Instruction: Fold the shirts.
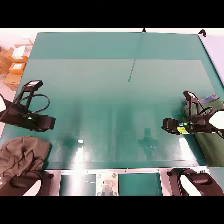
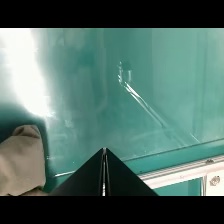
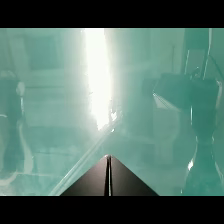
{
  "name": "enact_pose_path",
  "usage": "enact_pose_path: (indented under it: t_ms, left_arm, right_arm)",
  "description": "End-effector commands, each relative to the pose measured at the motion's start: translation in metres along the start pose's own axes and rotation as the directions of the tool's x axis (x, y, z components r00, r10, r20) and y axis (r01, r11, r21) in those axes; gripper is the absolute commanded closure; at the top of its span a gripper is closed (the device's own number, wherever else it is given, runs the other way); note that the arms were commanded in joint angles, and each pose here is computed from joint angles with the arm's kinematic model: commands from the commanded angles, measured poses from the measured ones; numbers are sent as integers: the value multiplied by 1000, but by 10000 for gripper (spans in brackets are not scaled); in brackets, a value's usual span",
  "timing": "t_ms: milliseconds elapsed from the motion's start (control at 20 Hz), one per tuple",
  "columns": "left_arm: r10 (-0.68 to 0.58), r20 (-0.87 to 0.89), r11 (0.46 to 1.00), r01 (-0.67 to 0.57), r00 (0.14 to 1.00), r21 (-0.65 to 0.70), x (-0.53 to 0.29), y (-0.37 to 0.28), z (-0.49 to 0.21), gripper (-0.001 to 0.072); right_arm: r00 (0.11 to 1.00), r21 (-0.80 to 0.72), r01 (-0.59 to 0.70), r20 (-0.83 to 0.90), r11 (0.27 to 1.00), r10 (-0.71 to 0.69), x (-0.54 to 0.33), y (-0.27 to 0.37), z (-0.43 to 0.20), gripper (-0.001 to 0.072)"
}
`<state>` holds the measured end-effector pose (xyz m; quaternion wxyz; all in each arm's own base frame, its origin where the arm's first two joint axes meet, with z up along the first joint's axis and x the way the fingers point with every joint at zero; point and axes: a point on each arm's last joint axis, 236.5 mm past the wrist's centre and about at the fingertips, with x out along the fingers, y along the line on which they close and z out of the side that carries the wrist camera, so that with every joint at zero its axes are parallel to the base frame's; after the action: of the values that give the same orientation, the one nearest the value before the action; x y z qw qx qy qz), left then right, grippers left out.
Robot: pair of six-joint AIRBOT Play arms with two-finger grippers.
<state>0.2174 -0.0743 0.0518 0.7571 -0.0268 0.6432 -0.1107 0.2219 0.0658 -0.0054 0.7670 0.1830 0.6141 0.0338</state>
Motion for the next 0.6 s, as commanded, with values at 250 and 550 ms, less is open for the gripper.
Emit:
enact_pose_path:
  t_ms: [250, 550]
  left_arm:
    - [216, -67, 973, -221, 974, -72, -6, 51, -16, 683]
    - [473, -319, 848, -522, 821, -86, 28, 125, -89, -13]
  right_arm:
    - [1000, 0, 0, -1, 1000, 0, 0, 0, 0, 694]
    - [1000, 0, 0, -1, 1000, 0, 0, 0, 0, 694]
